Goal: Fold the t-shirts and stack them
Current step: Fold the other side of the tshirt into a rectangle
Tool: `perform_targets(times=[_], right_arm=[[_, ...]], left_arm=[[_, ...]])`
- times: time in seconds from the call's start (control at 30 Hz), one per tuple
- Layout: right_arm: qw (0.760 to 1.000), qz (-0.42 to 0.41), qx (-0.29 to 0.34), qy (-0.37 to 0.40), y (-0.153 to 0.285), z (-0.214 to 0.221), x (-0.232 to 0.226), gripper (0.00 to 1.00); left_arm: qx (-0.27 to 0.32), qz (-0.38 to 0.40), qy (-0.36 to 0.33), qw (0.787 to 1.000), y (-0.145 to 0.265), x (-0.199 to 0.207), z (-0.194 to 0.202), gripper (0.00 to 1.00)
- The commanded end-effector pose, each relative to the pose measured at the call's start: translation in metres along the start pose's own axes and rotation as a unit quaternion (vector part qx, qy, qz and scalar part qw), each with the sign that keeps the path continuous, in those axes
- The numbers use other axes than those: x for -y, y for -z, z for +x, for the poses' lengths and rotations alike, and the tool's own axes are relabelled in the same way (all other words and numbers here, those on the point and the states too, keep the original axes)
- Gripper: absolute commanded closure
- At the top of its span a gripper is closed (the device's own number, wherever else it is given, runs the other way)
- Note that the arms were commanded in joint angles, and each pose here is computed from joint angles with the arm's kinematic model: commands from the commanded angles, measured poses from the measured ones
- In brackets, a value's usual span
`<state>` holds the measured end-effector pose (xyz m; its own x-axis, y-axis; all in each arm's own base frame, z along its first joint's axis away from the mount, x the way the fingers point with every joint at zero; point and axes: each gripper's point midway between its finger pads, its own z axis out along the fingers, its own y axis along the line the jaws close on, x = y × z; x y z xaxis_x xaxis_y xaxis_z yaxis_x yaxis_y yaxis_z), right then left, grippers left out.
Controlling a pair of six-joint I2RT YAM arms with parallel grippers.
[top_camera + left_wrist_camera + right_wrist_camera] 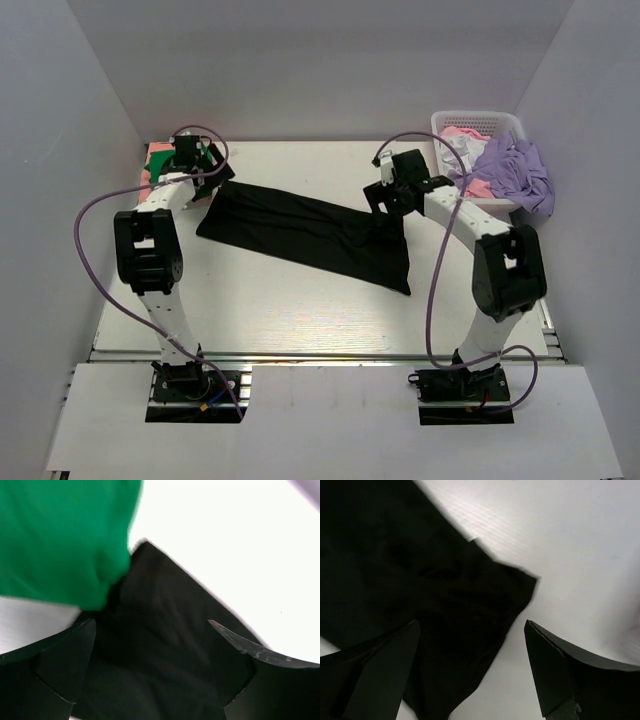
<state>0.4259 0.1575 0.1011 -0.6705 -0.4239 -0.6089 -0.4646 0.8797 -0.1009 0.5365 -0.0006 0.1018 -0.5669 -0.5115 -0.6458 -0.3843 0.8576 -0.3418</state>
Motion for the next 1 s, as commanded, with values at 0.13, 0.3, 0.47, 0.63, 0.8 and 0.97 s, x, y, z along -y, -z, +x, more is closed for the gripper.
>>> perform_targets(times=[0.13, 0.3, 0.47, 0.63, 0.8, 0.97], right_arm=[[0.956, -0.287, 0.057, -0.013, 0.05, 0.016, -0.112, 0.1], [0.958, -0.286, 0.022, -0.029, 0.025, 0.036, -0.117, 0.1], [0.965, -0.258, 0.03, -0.035, 0.002, 0.031, -0.11, 0.1], [0.966, -0.253, 0.044, -0.04, -0.019, 0.019, -0.108, 0.1], [0.967, -0.223, 0.109, -0.059, -0.027, -0.012, -0.098, 0.1], [0.962, -0.174, 0.188, -0.098, -0.03, -0.049, -0.078, 0.1]], left_arm=[[-0.047, 0.128, -0.058, 0.989, 0.046, 0.026, 0.049, 0.0], [-0.055, 0.135, -0.071, 0.987, 0.065, 0.023, 0.066, 0.0], [-0.06, 0.136, -0.079, 0.986, 0.066, 0.018, 0.08, 0.0], [-0.08, 0.126, -0.077, 0.986, 0.054, 0.011, 0.094, 0.0], [-0.087, 0.102, -0.076, 0.988, 0.044, 0.0, 0.102, 0.0], [-0.102, 0.088, -0.075, 0.988, 0.039, -0.009, 0.113, 0.0]])
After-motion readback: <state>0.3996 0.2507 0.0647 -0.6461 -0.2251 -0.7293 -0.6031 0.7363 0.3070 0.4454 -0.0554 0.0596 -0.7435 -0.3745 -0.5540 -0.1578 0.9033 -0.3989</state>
